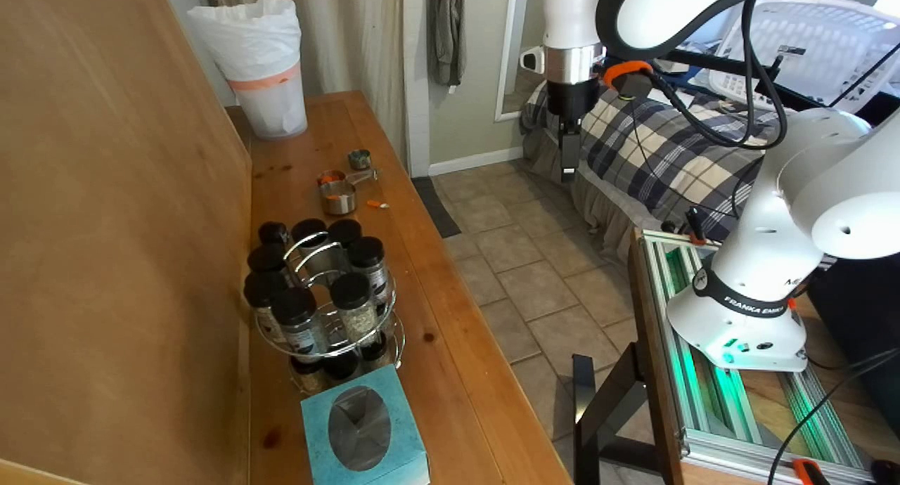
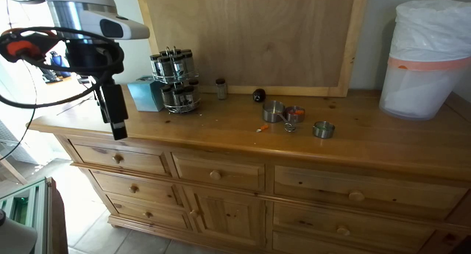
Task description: Open the drawer
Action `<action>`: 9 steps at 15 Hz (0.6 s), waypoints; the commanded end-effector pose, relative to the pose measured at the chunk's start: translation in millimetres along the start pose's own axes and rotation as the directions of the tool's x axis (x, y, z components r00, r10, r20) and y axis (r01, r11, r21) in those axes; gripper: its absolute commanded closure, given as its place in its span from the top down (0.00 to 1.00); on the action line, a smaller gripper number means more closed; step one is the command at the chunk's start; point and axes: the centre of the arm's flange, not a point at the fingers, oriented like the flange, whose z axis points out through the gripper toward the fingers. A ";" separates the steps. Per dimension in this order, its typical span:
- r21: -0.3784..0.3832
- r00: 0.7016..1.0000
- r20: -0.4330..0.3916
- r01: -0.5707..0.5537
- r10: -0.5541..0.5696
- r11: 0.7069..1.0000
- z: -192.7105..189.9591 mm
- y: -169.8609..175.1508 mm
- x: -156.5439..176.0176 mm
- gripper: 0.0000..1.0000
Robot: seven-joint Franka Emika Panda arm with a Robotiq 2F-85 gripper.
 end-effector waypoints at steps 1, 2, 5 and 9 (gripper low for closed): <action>0.019 1.000 -0.018 -0.001 0.001 1.000 0.5 -10.4 18.3 1.00; 0.027 1.000 -0.022 0.005 -0.004 1.000 0.1 -16.2 25.0 1.00; -0.034 1.000 0.013 0.026 -0.025 0.999 10.9 -27.1 39.3 1.00; -0.060 0.971 0.086 0.229 -0.223 0.972 48.5 -22.6 48.8 1.00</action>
